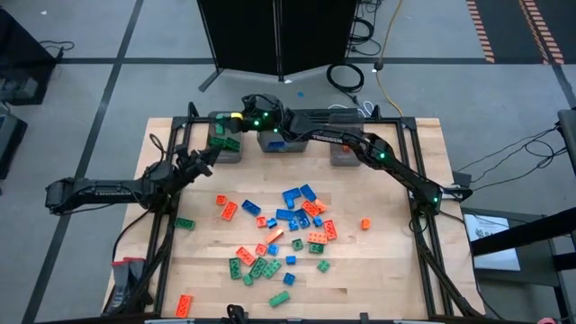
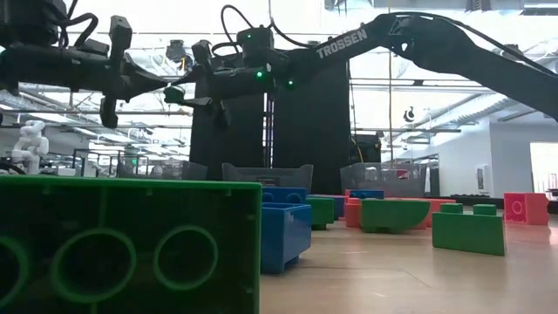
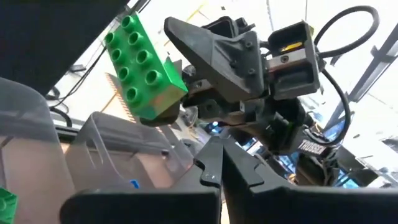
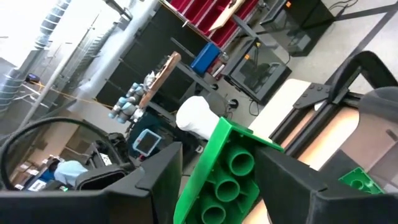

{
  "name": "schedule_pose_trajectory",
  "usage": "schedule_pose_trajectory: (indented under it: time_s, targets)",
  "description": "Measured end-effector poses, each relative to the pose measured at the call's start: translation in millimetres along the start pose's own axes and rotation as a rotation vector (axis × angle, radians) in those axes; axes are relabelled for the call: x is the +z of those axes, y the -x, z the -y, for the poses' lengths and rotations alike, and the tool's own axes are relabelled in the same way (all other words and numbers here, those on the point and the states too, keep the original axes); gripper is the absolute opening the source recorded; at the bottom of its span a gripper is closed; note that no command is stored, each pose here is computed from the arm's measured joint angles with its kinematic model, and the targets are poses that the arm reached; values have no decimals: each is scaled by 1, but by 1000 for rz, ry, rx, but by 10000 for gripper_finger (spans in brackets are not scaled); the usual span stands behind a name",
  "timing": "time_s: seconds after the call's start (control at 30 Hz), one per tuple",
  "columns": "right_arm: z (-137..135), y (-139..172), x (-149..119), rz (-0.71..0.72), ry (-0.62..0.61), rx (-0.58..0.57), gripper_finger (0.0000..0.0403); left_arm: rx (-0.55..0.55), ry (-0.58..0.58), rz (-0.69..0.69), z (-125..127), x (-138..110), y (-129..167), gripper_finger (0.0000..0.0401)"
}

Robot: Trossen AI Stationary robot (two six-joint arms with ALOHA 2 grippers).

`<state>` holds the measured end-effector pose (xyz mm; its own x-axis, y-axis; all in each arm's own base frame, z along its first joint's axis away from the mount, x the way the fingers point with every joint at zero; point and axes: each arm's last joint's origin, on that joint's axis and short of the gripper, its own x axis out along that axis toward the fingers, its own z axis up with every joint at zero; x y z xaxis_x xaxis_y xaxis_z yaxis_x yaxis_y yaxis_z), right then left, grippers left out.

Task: Sort blocks
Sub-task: Put the green game piece into the left black bin

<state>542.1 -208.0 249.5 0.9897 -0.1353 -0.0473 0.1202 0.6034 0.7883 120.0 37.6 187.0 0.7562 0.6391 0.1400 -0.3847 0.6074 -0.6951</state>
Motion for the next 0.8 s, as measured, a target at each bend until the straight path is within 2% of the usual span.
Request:
schedule_pose_trajectory:
  time_s: [0.27,0.43,0.67,0.8]
  targets:
    - [-4,-2,-6,-6,5,3,189,97,-49,-17,-7,-7,-4,0]
    - [-8,-3,-11,-20,27,12,189,171,-67,19,-13,-7,-9,0]
    - [-2,-2,-7,-13,33,-24,189,160,-45,96,-15,2,-14,0]
    - [-1,-1,-6,-14,46,-31,189,233,-53,159,-21,8,-15,0]
